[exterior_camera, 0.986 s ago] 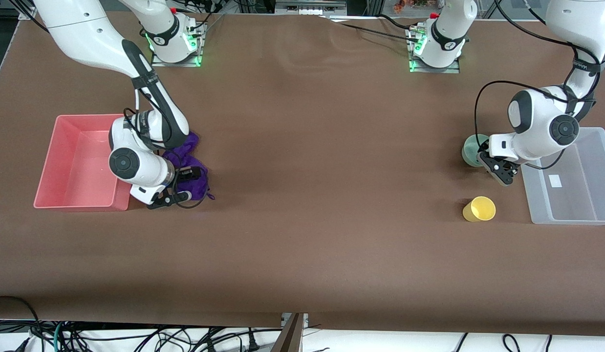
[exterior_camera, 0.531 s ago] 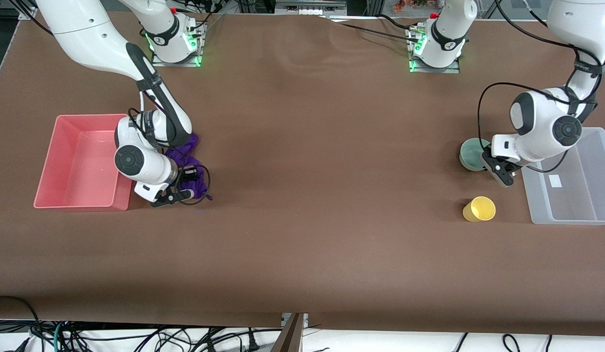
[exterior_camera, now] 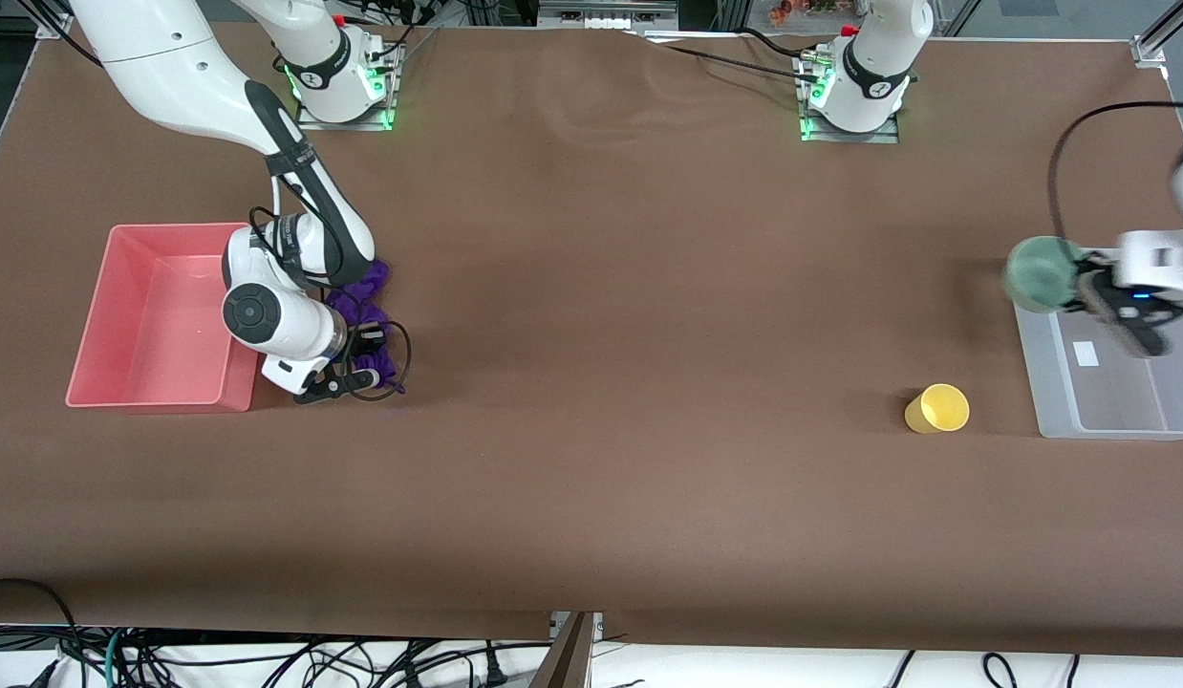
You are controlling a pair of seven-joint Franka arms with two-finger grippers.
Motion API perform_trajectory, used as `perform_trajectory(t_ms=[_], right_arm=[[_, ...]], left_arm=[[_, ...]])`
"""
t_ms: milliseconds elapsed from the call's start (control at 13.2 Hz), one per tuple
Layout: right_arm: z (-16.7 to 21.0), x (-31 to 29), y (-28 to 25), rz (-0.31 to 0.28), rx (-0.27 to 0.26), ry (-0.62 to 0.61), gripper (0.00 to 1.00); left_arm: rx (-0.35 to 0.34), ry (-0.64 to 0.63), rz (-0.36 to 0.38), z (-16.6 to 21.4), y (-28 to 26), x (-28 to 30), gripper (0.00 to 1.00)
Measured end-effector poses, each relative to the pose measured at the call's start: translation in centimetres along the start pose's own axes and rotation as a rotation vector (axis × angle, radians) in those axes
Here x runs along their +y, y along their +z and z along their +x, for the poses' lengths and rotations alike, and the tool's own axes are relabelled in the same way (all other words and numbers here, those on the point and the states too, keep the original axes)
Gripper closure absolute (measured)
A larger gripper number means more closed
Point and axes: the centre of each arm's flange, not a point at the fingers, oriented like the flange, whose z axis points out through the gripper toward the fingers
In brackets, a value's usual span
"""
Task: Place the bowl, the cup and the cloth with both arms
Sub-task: 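Lower the cloth into the tray while the left gripper places the bowl, then release the cloth with the right gripper while the left gripper grasps the cup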
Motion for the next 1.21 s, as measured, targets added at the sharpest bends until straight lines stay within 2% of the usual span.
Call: perform_trajectory(t_ms=[152,303,531,683,759,986,1214], right_arm=[[0.3,0.2,-0.7,0.000,-0.021,0.002,0.91],[1.4,0.6,-3.4,-0.001,-0.062,0.008,0.91],[2.7,2.9,-10.1,-0.006,-0.128,-0.029,0.91],[2.2,6.8,-13.1,-0.011,-0.170,-0.067,0.91],[1.6,9.1,-14.0,-0.012,-0.185,-0.087,0.91],[-0.5,15.5,-16.0,-0.008,-0.226,-0.136,0.91],[-1.9,17.8,-19.4,0.008,-0.270,-0.146,0.91]], left_arm=[[-0.003,-0.029,-0.009,-4.9,1.8,-4.0,0.96],[0.000,-0.076,-0.039,-8.9,7.6,-7.6,0.96],[0.016,-0.096,-0.004,-10.3,16.1,-11.3,0.96],[0.018,-0.095,-0.009,-10.1,18.8,-11.9,0.96],[0.021,-0.097,-0.014,-9.9,19.2,-12.0,0.92],[0.027,-0.096,0.005,-9.8,18.0,-12.5,0.63],[0.039,-0.088,0.028,-8.5,11.1,-12.2,0.32]])
